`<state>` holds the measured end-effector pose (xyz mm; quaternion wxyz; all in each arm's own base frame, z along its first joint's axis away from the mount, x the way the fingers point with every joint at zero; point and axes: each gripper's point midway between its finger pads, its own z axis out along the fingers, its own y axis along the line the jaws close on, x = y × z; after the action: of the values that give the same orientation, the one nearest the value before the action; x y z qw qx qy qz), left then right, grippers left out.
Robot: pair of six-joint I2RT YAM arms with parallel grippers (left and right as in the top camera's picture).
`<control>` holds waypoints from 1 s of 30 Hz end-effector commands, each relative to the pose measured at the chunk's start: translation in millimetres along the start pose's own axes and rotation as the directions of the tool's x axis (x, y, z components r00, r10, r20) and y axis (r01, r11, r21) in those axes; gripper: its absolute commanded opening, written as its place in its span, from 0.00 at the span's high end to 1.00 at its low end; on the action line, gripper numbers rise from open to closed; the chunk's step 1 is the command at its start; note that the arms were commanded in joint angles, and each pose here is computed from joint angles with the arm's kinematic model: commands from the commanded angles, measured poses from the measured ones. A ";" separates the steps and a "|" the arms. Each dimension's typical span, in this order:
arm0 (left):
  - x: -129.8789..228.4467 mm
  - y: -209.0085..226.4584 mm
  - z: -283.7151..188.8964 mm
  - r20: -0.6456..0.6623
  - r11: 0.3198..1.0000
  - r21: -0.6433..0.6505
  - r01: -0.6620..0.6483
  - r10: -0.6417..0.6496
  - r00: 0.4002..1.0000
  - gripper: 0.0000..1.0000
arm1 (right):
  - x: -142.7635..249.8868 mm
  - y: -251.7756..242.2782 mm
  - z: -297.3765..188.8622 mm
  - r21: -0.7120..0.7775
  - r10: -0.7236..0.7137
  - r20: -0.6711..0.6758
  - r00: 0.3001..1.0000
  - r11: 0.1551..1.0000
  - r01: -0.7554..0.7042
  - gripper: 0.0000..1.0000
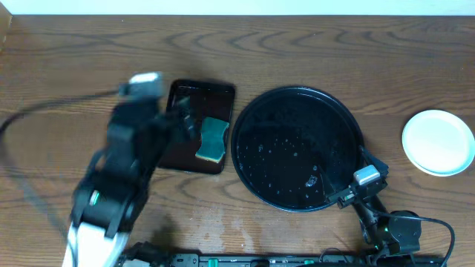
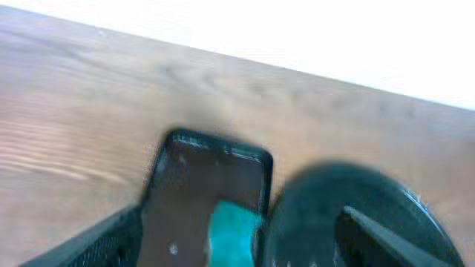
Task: Clean dirty plates on tray and stack at the side
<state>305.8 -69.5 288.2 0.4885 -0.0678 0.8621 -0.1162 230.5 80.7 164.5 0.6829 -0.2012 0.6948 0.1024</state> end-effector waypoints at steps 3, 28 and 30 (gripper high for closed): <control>28.2 43.4 -14.8 0.162 0.999 0.015 0.035 -0.037 0.986 0.16 | 0.7 -2.0 -0.1 0.012 -0.015 0.001 1.000 1.000 0.015 0.01; 95.4 87.7 -12.2 0.566 0.999 0.045 -0.019 -0.010 0.824 0.17 | 0.8 -2.0 -0.1 0.012 -0.015 0.001 1.000 1.000 0.015 0.01; 100.5 89.3 -8.7 0.544 0.999 0.041 -0.012 -0.013 0.839 0.17 | 0.8 -2.0 -0.1 0.012 -0.015 0.001 1.000 1.000 0.015 0.01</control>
<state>246.0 -4.7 191.2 0.7163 -0.0955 0.6818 -0.1142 230.8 80.1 164.5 0.6830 -0.1998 0.6953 0.1009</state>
